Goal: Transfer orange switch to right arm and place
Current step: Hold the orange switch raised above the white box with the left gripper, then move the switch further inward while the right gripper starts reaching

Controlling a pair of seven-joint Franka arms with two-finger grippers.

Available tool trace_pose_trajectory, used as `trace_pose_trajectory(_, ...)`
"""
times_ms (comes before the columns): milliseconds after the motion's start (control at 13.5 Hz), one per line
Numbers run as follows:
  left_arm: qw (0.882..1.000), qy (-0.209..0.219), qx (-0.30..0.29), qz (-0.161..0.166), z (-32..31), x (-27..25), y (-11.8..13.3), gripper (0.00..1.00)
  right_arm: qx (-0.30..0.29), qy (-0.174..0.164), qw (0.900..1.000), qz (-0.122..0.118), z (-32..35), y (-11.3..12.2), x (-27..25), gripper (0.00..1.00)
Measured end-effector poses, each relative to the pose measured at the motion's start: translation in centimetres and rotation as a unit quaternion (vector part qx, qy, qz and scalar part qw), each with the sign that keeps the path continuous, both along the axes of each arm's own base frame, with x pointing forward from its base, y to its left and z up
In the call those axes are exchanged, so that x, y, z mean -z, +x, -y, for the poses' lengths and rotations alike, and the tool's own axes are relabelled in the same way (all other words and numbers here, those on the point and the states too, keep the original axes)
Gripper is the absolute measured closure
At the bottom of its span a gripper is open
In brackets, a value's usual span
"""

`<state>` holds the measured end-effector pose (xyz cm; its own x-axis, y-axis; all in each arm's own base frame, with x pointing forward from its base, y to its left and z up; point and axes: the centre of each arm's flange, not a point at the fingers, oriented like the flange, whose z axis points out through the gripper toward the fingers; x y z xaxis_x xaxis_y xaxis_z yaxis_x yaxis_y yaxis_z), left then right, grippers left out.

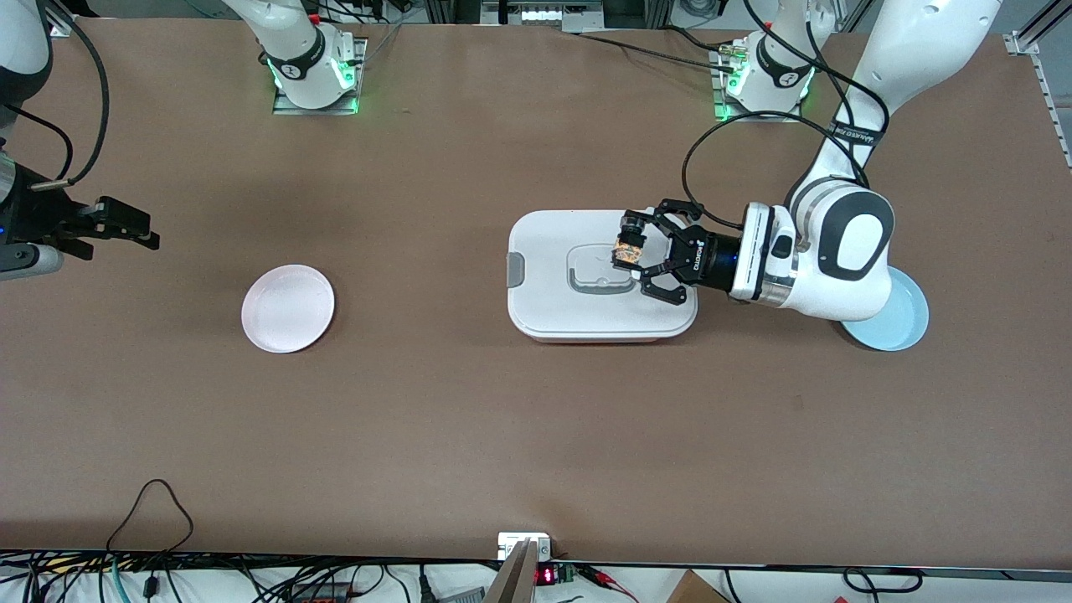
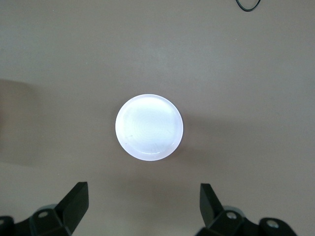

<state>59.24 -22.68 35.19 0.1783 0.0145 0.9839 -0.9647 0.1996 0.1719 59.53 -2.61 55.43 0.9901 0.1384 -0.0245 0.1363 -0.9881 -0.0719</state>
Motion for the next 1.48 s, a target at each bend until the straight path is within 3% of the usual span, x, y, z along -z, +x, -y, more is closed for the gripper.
trace_pose_trajectory(1109, 1.000, 0.008, 0.018, -0.006, 3.1, 1.4, -1.1, 0.28, -0.001, 0.000, 1.000, 0.003, -0.1, 0.2, 0.1, 0.00)
trace_pose_trajectory(1479, 0.999, -0.019, 0.017, -0.019, 6.5, 1.4, -2.0, 0.28, -0.004, -0.004, 1.000, 0.004, -0.3, 0.2, 0.2, 0.00)
